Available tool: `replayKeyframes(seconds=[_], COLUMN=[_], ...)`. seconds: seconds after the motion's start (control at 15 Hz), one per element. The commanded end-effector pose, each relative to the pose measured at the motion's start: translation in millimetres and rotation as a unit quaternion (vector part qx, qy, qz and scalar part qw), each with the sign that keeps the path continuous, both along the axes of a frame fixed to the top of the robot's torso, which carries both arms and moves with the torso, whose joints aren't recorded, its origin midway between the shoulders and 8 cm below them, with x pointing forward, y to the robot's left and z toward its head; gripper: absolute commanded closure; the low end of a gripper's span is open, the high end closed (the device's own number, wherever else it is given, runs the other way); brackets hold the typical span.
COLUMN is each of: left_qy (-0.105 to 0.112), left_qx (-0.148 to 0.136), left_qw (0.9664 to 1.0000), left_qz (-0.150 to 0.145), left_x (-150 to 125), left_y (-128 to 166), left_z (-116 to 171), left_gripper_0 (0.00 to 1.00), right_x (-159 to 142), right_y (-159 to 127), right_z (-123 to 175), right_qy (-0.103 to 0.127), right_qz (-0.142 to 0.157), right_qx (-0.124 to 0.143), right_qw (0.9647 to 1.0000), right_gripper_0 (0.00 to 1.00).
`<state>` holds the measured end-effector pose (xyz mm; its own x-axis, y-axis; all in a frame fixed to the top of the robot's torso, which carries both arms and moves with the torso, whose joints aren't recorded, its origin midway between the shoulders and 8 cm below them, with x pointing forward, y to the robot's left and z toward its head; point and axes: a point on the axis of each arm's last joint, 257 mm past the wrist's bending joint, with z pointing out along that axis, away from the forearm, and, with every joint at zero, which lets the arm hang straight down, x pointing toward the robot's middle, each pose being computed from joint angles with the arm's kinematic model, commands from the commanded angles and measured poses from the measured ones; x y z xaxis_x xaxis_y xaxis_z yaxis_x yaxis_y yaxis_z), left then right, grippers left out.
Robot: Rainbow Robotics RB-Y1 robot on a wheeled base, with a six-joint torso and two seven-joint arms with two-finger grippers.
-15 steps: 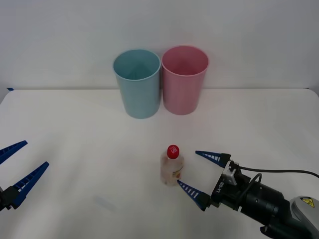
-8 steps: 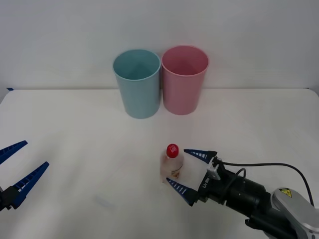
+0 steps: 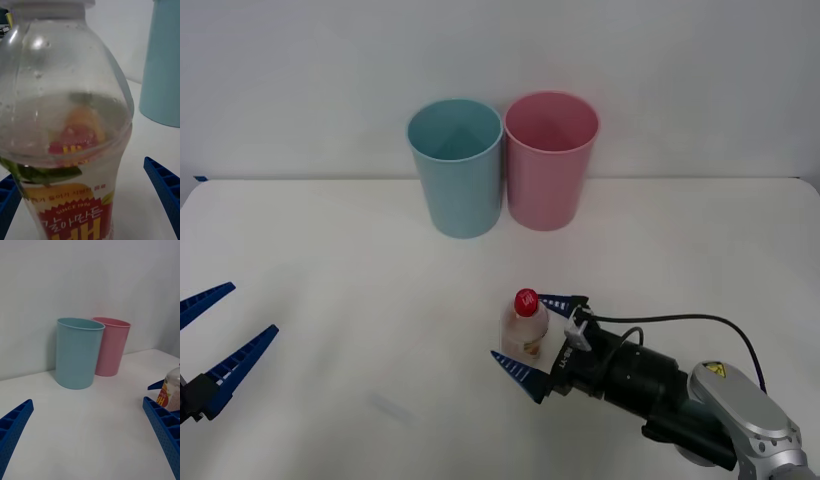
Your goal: Grasp the object on the table and drop it into the matching bin: aluminum can to the light blue bin, PET bottle to the pink bin.
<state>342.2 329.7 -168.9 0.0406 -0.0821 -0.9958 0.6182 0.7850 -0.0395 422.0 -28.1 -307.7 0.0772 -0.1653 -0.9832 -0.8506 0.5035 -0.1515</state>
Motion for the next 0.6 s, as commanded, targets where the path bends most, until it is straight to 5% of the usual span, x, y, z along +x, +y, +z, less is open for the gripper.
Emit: replayKeyframes(seconds=[0.07,0.13,0.2,0.6], left_qy=[0.000,0.000,0.000,0.000], left_qx=[0.000,0.000,0.000,0.000], left_qw=[1.0000,1.0000,1.0000,1.0000], left_qz=[0.000,0.000,0.000,0.000], left_x=[0.0,0.0,0.0,0.0], left_y=[0.0,0.0,0.0,0.0], left_z=[0.0,0.0,0.0,0.0], left_gripper_0=[0.00,0.00,0.00,0.00], right_x=[1.3,1.9,2.0,3.4], right_y=[-0.3,-0.9,-0.9,0.3], right_z=[0.7,1.0,1.2,5.7], right_qy=[-0.003,-0.002,-0.002,-0.001], right_qz=[-0.002,-0.004,-0.004,-0.003], right_qx=[-0.001,0.001,0.002,0.009], right_qw=[1.0000,1.0000,1.0000,1.0000], right_gripper_0=[0.27,0.83,0.96,1.00])
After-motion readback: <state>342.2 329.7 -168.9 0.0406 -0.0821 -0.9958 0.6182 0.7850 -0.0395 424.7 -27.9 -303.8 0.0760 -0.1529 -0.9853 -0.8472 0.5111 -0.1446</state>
